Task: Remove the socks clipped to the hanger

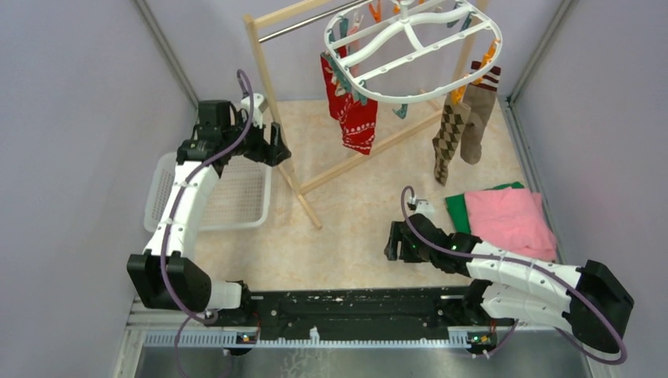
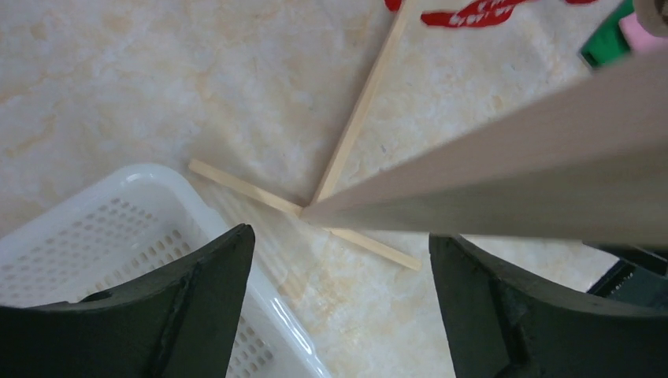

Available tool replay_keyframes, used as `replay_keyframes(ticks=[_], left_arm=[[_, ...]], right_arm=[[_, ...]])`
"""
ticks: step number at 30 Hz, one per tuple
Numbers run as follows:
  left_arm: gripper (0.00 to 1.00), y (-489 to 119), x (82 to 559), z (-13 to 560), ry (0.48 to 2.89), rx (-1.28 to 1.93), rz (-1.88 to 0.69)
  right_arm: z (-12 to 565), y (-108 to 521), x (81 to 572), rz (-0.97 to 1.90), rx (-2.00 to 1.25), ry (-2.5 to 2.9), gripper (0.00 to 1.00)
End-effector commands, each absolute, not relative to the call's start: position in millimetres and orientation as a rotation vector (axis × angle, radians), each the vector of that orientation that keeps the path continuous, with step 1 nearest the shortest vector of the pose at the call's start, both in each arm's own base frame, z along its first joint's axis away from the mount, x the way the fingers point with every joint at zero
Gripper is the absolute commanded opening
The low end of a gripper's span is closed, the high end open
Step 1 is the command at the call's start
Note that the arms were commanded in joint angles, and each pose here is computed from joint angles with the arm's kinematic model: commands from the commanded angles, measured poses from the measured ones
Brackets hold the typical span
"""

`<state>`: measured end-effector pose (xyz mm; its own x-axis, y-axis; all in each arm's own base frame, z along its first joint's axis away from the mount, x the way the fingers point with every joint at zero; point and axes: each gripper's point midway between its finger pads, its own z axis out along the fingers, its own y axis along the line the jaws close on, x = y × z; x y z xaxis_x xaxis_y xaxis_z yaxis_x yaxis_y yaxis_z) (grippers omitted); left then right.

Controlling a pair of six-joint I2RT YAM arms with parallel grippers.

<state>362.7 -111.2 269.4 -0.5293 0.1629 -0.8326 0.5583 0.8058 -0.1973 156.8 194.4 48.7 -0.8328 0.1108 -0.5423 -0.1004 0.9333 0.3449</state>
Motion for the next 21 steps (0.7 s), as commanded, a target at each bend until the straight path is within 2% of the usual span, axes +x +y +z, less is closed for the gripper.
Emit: replay_keyframes(ticks=[1,8,18,21], left_arm=[[0.9,-115,341,287,1.986,0.5,-0.566],[0.92,-123,318,321,1.838,0.475,-0.527],[0.83,-122,370,332,1.845,0.376,-0.256],[0.8,-123,380,330,1.858,0.369,-0.242]], right_arm=[[52,194,163,0.457,0.048,2.48,0.69],[50,204,169,0.457,0.023,2.487,0.7],[59,207,173,0.475,0.056,2.459,0.67],[59,205,172,0.475,0.068,2.457,0.65]])
